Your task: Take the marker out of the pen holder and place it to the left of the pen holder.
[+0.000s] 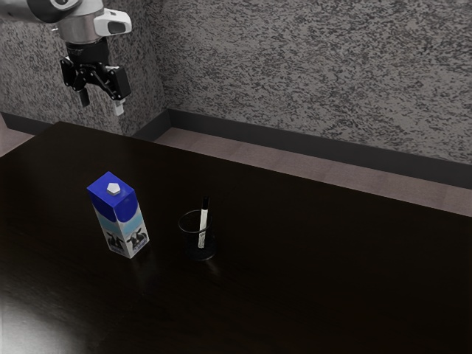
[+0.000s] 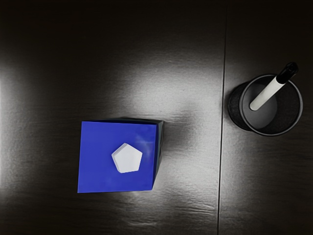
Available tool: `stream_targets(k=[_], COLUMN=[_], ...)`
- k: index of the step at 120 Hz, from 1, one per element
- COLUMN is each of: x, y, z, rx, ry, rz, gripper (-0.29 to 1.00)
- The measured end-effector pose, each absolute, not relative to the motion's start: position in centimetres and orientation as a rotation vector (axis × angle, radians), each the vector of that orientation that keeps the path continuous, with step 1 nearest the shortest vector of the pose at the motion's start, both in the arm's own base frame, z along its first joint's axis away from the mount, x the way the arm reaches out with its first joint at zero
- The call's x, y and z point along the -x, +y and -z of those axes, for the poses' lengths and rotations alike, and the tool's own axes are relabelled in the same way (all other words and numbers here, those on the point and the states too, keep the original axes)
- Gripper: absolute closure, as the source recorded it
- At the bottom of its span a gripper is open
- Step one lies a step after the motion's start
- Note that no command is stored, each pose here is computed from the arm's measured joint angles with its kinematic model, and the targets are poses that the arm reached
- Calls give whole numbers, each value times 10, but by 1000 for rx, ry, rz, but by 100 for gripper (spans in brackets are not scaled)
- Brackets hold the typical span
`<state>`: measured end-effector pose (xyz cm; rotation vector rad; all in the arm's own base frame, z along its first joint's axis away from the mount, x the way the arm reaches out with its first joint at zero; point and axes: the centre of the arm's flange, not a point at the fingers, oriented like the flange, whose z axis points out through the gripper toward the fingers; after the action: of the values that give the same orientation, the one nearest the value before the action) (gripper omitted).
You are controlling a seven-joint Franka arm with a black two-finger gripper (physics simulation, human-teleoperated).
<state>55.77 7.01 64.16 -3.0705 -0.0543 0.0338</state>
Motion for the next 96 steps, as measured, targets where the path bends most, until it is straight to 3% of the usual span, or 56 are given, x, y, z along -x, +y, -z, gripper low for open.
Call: stream_targets(k=[52, 69, 86, 96], x=[-557, -570, -593, -625], y=[69, 30, -59, -44], z=[-643, -653, -535, -466], rx=[3070, 3077, 3092, 3196], ry=[-55, 94, 394, 354], rz=[-29, 120, 70, 111], gripper=[0, 0, 1, 1])
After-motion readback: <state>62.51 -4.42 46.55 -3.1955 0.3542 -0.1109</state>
